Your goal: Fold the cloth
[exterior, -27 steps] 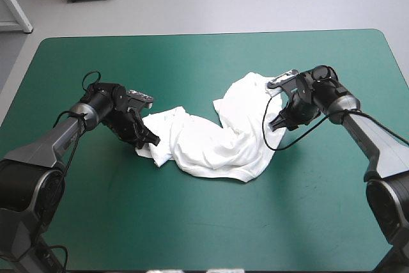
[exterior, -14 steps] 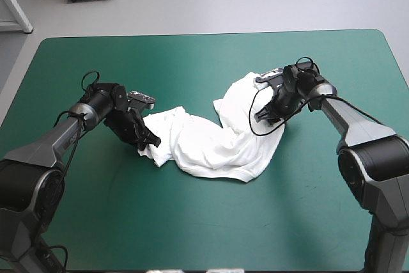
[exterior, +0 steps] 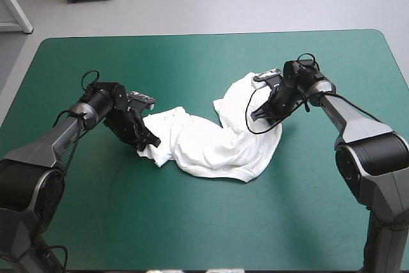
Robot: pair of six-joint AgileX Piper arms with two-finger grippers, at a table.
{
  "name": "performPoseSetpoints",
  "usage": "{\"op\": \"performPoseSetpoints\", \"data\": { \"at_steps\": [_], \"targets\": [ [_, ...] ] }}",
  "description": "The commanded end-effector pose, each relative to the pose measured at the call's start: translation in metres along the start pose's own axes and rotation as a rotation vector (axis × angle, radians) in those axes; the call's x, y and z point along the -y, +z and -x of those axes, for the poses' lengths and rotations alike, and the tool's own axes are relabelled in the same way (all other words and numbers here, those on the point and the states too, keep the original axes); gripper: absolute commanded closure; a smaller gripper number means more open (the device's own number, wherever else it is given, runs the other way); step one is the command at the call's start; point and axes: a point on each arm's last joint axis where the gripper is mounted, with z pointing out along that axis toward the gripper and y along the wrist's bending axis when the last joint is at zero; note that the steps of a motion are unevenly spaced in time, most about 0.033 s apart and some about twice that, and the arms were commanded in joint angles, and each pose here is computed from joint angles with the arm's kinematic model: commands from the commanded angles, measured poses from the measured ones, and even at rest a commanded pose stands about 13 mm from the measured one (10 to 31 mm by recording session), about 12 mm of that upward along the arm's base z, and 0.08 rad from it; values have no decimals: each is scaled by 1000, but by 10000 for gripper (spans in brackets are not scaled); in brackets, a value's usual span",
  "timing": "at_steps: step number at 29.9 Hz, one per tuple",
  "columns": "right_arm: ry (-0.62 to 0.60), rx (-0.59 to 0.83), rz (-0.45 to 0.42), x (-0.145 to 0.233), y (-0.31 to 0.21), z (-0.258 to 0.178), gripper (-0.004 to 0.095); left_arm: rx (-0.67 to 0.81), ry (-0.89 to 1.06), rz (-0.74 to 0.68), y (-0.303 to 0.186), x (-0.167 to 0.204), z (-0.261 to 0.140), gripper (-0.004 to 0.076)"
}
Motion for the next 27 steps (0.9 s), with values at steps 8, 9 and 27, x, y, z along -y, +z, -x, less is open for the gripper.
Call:
{"op": "performPoseSetpoints", "data": {
  "at_steps": [8, 9, 27],
  "targets": [
    [-42, 46, -55, -12, -83, -21, 921, 154, 35, 25, -84, 18, -16, 733],
    [-40, 67, -63, -14, -94, -24, 921, 171, 40, 29, -95, 20, -21, 733],
    [-53, 955, -211, -74, -396, -140, 921, 906, 127, 207, -335, 82, -124, 733]
  ]
}}
